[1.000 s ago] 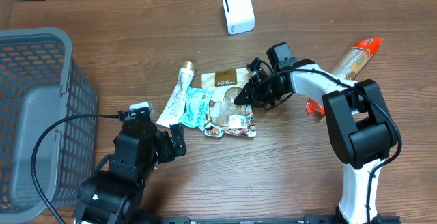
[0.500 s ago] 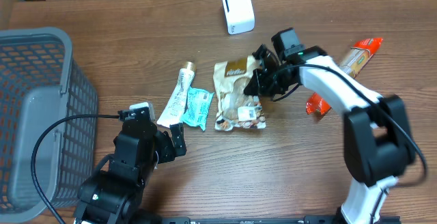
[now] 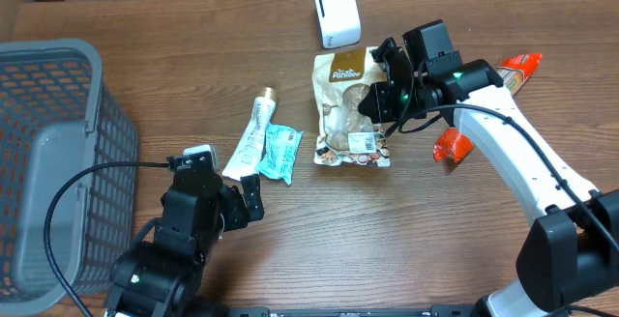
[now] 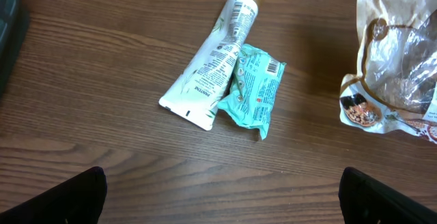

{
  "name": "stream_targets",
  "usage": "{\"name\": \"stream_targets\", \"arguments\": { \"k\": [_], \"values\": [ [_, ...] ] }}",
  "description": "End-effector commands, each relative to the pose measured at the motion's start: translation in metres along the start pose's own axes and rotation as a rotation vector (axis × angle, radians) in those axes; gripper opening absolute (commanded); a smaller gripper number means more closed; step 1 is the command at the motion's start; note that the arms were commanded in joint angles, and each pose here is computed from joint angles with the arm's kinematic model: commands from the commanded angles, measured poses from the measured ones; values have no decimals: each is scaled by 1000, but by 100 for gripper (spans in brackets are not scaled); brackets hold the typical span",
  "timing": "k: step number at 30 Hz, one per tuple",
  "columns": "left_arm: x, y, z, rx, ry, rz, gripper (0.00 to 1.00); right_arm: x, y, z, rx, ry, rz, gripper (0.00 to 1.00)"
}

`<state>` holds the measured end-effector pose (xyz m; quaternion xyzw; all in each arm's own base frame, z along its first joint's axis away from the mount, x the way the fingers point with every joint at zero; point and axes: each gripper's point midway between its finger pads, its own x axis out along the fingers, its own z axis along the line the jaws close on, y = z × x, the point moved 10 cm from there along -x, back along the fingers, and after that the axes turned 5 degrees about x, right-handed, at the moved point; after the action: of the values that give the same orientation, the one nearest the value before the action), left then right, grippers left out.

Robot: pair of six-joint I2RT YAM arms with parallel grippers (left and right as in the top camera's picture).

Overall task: Scan the item barcode
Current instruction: 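Lift the bread bag and carry it toward the scanner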

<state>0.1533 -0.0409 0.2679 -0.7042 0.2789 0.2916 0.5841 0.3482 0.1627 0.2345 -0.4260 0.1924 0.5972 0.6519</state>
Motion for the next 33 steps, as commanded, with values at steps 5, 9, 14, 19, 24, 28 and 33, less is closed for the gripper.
{"name": "stream_targets", "arguments": {
  "k": [5, 9, 14, 19, 24, 28, 33],
  "values": [
    [1, 0, 1, -17, -13, -4, 100, -25, -11, 27, -81, -215, -70, 4],
    [1, 0, 1, -17, -13, -4, 100, -37, -13, 29, -85, -231, -101, 4],
    [1, 0, 1, -17, -13, -4, 100, -57, -16, 44, -49, -303, -150, 4],
    [1, 0, 1, -17, -13, -4, 100, -93, -17, 68, -126, -371, -241, 4],
    [1, 0, 1, -17, -13, -4, 100, -121, -11, 84, -191, -382, -327, 4],
    [1, 0, 1, -17, -13, -4, 100, -129, -10, 85, -193, -342, -371, 4],
    [1, 0, 1, -17, -13, -4, 100, -128, -13, 83, -163, -302, -392, 4]
  ]
}}
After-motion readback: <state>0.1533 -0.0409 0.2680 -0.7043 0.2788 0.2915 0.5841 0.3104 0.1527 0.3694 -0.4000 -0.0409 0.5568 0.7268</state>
